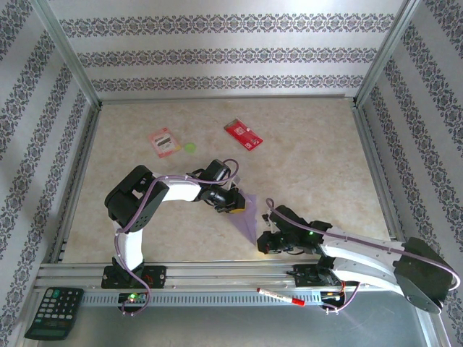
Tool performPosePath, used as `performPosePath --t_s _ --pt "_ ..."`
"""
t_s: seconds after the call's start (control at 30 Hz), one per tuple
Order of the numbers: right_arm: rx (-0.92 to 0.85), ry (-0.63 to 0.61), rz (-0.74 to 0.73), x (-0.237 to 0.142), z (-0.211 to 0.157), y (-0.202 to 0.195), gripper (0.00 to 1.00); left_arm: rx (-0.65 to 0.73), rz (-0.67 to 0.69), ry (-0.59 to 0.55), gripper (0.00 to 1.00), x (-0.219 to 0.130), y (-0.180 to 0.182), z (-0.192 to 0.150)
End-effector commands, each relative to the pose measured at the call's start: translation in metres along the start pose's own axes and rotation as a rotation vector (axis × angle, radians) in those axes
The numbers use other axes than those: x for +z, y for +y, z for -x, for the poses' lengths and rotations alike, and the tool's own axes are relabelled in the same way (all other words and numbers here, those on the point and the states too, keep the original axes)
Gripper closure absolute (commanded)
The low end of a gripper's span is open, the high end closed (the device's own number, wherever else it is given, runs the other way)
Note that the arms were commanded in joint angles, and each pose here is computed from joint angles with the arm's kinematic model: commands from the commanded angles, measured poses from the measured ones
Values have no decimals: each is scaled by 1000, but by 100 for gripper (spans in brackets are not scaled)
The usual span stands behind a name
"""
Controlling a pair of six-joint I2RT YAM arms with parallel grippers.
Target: Fold a paper plane with a square sheet of paper (pick it up from the middle)
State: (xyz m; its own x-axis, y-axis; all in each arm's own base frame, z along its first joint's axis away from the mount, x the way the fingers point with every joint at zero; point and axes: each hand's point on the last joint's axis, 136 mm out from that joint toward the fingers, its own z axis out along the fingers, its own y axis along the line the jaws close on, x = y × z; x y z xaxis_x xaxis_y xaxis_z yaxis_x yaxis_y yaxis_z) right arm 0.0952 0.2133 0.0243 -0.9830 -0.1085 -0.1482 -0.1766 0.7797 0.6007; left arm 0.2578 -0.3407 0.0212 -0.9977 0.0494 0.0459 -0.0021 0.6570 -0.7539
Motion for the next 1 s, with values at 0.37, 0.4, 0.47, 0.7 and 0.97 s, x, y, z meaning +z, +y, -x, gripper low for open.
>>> performPosePath --t_s 0.37,0.4,0.47,0.7,0.97 --pt "5 -64 57 4 55 36 98 -99 155 42 84 9 52 -15" --pt "4 -57 58 7 58 37 98 -99 156 43 84 9 52 -15" --pt "6 -41 52 13 59 34 98 -99 158 45 84 9 52 -15" --pt "37 -5 18 22 47 15 99 -97 155 44 84 10 51 -13" --pt "89 38 -29 27 19 -15 100 -98 157 45 84 9 51 -13"
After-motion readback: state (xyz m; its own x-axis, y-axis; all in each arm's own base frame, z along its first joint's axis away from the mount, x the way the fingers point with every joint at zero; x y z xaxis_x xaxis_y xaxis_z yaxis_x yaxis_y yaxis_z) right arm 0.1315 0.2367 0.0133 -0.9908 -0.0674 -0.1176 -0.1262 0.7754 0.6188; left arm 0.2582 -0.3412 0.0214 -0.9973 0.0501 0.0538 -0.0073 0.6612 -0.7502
